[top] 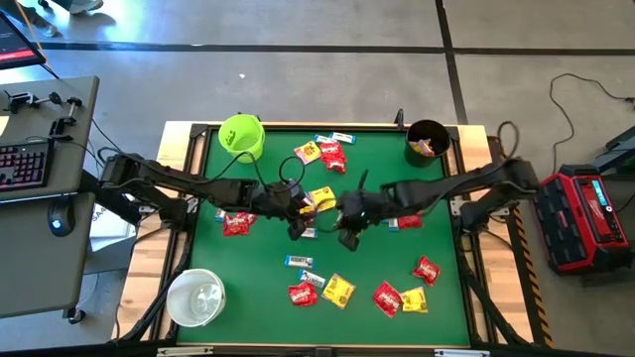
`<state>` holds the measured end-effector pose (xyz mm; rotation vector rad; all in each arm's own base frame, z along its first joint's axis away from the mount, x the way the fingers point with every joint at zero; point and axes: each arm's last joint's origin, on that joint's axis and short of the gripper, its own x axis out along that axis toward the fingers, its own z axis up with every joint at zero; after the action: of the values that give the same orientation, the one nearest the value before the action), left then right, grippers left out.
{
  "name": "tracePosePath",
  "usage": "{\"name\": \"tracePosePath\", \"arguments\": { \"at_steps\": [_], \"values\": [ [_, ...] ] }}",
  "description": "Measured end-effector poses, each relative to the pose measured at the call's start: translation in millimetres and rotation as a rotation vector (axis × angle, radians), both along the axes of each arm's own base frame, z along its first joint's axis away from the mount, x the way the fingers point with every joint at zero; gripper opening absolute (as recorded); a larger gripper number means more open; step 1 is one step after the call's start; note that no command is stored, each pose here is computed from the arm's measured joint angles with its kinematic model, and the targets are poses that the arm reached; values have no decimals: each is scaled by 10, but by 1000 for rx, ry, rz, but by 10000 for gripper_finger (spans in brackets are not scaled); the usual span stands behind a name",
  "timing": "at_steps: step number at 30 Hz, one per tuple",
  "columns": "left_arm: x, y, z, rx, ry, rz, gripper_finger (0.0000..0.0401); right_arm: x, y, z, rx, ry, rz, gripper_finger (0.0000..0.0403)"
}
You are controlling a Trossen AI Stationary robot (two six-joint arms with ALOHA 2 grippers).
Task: Sort candy by brand, put in halloween buckets
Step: Put the yellow candy into the black bucket
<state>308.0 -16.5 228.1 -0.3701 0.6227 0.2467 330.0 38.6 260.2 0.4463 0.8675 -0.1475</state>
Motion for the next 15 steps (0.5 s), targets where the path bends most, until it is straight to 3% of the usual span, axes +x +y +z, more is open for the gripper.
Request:
{"name": "tracePosePath", "arguments": {
  "at_steps": [6, 15],
  "values": [
    [-2, 10, 3, 8, 1, -4, 135, -195, -299, 272, -23, -46, -43, 1],
    [-2, 17, 4, 21, 1, 5, 135, -817, -1003, 508, -158, 121, -348, 0]
  ]
}}
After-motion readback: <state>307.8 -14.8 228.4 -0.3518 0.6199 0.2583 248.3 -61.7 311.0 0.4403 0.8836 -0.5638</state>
